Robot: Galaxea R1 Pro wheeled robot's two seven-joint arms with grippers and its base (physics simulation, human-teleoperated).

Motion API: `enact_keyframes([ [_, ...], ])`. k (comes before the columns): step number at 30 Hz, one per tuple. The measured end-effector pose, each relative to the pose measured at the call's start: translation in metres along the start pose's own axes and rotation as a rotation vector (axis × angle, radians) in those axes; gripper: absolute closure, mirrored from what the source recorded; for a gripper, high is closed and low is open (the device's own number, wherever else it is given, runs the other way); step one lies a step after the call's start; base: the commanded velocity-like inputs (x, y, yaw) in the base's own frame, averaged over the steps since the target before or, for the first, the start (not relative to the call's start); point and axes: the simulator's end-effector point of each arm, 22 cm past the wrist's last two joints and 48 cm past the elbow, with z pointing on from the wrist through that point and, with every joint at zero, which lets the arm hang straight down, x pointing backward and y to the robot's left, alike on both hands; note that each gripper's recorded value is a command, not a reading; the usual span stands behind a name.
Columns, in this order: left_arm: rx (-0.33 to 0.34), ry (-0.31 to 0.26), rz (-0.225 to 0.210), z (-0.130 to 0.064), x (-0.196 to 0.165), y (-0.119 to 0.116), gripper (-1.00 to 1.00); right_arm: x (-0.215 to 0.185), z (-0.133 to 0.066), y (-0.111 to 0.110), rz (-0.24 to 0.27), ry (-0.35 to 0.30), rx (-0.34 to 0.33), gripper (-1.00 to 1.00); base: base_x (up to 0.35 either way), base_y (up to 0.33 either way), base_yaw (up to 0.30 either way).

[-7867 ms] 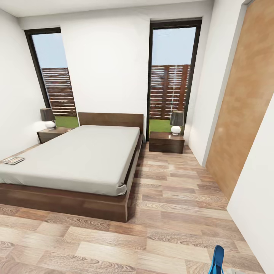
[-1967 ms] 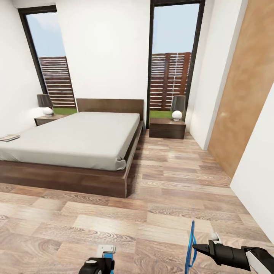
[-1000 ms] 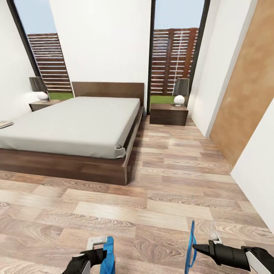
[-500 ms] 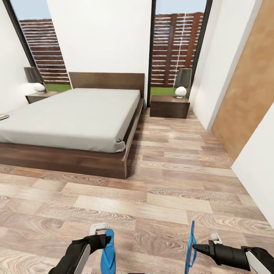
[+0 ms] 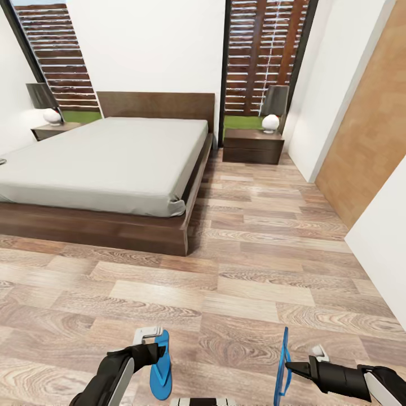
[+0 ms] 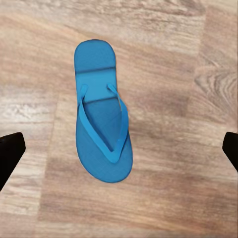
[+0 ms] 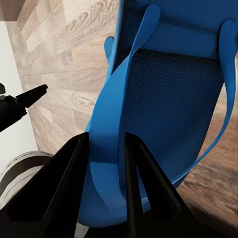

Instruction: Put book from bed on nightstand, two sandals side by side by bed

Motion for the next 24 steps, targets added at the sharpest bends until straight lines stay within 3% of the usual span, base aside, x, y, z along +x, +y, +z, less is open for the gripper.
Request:
enact_keyframes([
  [24,-0.009,0.095,-0.011,0.028,0.040,0.007,-1.00,0.020,0.015,-0.035,0.077,0.050,0.032,1.00,0.000,0.000,0.000],
])
